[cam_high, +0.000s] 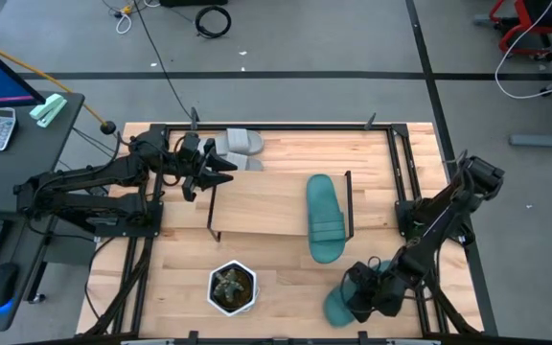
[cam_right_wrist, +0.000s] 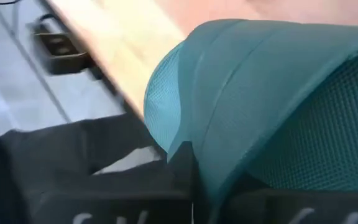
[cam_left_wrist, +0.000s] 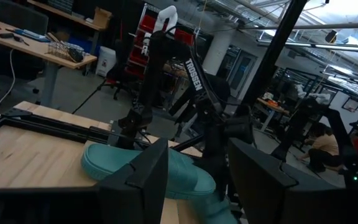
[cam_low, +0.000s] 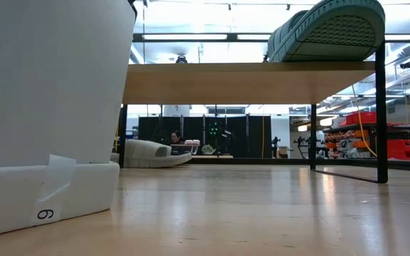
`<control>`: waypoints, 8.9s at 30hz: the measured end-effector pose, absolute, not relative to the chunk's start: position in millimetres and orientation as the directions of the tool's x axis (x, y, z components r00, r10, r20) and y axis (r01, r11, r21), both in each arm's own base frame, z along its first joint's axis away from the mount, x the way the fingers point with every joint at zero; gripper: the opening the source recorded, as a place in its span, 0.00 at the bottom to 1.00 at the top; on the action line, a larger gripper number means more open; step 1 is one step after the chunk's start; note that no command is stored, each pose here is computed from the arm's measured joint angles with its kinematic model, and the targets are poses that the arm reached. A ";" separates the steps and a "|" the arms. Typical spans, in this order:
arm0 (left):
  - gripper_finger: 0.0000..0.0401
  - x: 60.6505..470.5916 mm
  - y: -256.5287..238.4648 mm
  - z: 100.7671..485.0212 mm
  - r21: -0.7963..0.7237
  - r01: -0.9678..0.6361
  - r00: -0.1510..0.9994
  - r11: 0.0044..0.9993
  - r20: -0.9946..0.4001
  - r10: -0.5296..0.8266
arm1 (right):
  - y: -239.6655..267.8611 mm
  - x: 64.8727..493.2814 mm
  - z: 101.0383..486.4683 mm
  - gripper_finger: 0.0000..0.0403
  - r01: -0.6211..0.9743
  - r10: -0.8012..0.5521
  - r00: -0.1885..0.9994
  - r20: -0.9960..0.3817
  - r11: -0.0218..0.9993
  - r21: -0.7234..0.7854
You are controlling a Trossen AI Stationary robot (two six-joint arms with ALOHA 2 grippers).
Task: Pick and place slides into the shelf
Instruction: Put the green slide on the shelf
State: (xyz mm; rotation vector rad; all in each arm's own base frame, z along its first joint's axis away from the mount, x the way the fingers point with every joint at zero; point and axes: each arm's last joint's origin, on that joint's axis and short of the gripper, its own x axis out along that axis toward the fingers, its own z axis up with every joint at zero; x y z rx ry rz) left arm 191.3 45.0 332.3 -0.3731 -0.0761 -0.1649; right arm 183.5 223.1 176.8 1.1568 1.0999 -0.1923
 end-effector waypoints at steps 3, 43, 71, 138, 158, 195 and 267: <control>0.43 191.3 45.0 332.3 -0.356 0.174 0.984 0.918 0.104 -0.146 | 227.9 178.3 191.7 0.03 0.600 0.436 0.511 -0.741 0.437 0.670; 0.43 190.5 44.8 337.2 -0.317 0.187 0.978 0.930 0.148 -0.146 | 85.1 224.7 383.0 0.02 0.108 0.407 0.736 -0.541 0.719 0.687; 0.43 190.6 50.9 338.0 -0.422 0.010 0.984 0.907 0.165 0.066 | -18.7 303.0 352.0 0.02 -0.453 0.691 0.642 -0.331 0.691 0.564; 0.43 183.3 55.1 341.6 -0.397 0.096 0.983 0.913 0.183 -0.024 | 4.1 405.9 322.5 0.02 -0.315 0.658 0.188 -0.729 0.744 0.590; 0.43 183.3 54.9 341.6 -0.398 0.098 0.983 0.912 0.183 -0.026 | 4.4 403.2 321.8 0.02 -0.278 0.648 0.167 -0.743 0.754 0.595; 0.43 183.3 54.9 341.7 -0.397 0.097 0.983 0.913 0.182 -0.026 | 6.8 397.0 319.0 0.02 -0.202 0.548 0.115 -0.828 0.829 0.521; 0.43 184.6 53.9 331.8 -0.432 0.101 0.994 0.896 0.081 -0.073 | 5.3 391.8 325.5 0.05 -0.177 0.528 0.123 -0.840 0.845 0.505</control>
